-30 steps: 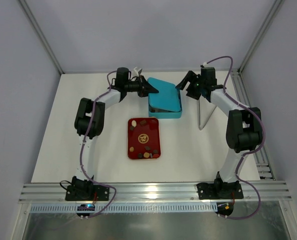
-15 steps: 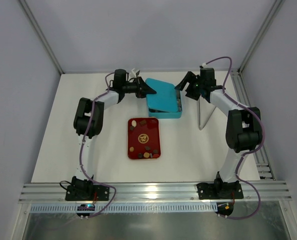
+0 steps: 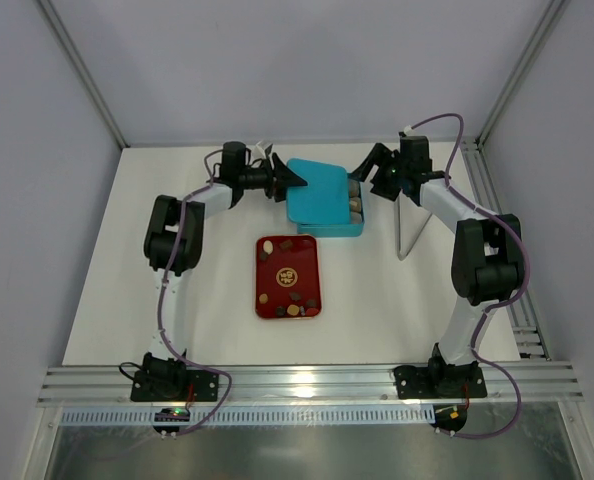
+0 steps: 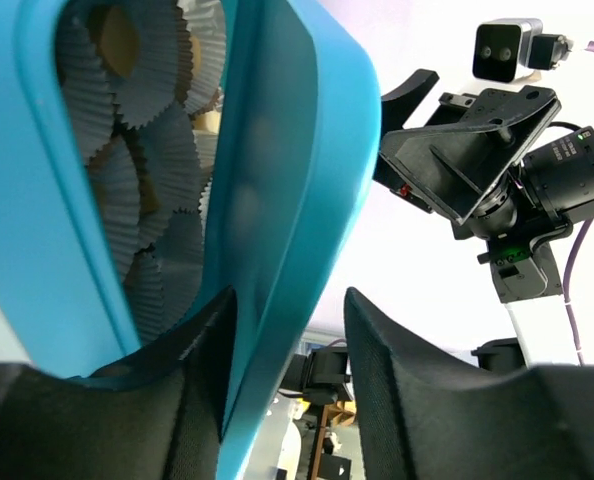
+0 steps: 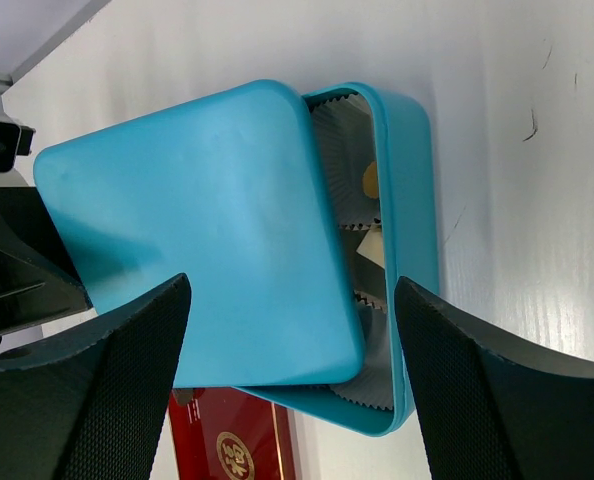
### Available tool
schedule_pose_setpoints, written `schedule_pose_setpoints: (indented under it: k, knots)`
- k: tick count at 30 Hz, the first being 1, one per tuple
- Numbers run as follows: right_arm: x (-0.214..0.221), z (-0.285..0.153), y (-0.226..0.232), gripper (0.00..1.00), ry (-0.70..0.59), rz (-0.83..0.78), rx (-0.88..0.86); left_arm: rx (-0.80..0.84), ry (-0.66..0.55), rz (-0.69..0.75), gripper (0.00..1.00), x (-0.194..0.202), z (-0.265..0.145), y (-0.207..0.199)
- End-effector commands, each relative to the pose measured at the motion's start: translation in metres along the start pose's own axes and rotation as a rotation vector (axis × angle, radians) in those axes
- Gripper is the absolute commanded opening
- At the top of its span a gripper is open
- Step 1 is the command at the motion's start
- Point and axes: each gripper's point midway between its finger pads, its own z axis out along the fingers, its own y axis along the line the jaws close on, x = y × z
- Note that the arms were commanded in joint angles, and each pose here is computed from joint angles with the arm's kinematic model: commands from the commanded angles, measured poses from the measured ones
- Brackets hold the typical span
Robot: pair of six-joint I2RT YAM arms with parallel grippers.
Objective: Pack the chocolate
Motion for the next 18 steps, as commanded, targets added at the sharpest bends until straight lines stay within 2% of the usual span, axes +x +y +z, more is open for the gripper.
schedule_pose_setpoints:
  k: [1,6,18]
  knots:
    - [-0.006,0.003,0.008,0.83,-0.027,-0.018,-0.031,0.022,0.0,0.021,0.48,-0.002,-0.01,-0.007]
    - [-0.005,0.004,0.008,0.83,-0.025,-0.017,-0.031,0.003,-0.008,0.012,0.52,-0.004,-0.018,0.0]
    - [0.001,0.01,0.009,0.82,-0.013,-0.018,-0.033,-0.085,-0.011,-0.016,0.52,-0.004,-0.025,0.024]
